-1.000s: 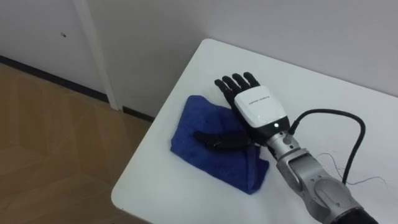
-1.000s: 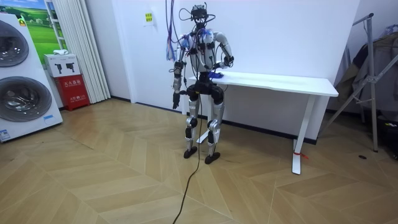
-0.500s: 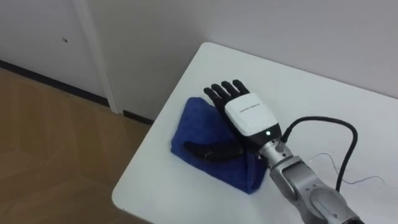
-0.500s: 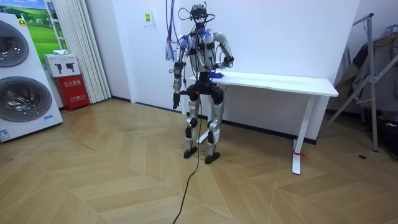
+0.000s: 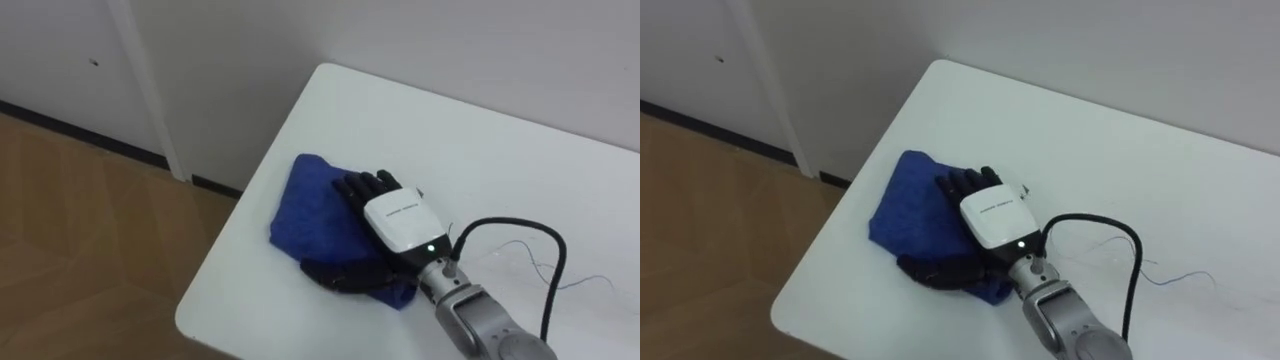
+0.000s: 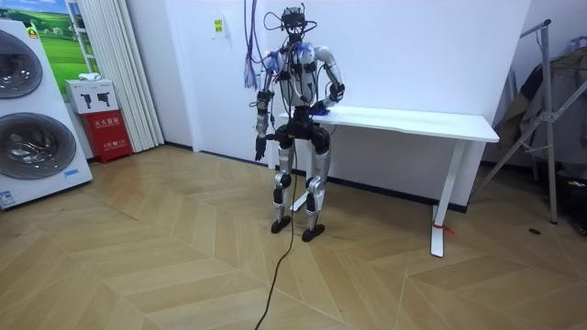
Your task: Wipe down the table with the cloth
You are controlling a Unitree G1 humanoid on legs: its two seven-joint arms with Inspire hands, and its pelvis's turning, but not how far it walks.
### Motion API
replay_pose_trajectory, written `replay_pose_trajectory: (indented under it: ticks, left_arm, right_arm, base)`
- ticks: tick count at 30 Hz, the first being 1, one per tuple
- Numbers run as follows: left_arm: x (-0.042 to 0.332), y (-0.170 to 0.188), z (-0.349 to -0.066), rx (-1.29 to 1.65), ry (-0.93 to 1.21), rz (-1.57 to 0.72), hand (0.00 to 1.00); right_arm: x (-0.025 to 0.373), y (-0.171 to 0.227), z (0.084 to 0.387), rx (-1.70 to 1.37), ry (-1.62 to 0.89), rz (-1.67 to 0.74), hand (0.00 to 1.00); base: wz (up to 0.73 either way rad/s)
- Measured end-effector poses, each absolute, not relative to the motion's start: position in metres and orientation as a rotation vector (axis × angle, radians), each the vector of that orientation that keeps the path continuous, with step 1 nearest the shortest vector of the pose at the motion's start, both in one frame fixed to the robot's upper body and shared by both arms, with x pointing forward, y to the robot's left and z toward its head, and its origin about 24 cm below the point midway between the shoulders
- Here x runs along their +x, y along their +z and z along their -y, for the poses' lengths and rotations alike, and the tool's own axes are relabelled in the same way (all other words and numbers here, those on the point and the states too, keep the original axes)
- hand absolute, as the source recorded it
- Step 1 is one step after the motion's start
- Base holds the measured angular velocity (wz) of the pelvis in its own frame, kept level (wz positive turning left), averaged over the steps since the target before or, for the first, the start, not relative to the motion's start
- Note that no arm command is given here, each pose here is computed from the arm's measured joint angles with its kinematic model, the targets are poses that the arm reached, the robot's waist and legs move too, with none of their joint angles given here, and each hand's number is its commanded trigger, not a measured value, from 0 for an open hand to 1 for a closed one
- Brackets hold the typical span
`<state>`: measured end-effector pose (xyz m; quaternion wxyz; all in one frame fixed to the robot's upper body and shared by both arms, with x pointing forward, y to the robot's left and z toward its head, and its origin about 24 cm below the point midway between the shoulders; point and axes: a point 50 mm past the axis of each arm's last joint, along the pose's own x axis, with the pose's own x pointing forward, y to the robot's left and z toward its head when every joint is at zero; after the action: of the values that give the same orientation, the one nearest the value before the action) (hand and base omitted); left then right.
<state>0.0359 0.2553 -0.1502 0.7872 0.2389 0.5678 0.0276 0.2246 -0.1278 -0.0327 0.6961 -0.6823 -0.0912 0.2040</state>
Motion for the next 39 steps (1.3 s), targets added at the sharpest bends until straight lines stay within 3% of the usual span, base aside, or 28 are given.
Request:
replay_pose_trajectory:
  ticks: [16,23,32,39]
  left_arm:
    - [0.042,-0.151,-0.248,0.486,0.066,-1.199,0.00]
    - [0.045,-0.151,-0.246,0.472,0.076,-1.185,0.00]
    - [0.062,-0.150,-0.233,0.398,0.120,-1.126,0.00]
    - [0.056,-0.149,-0.228,0.331,0.150,-1.126,0.00]
  right_arm:
    - [0.236,-0.020,0.129,-1.415,0.350,0.234,1.00]
    - [0.243,-0.021,0.149,-1.304,0.280,0.122,1.00]
    - [0.258,-0.017,0.151,-1.187,0.238,0.043,1.00]
    - [0.282,-0.018,0.183,-1.109,0.097,-0.082,1.00]
  base:
    - [0.00]
    - [0.05]
    - [0.02]
    - [0.05]
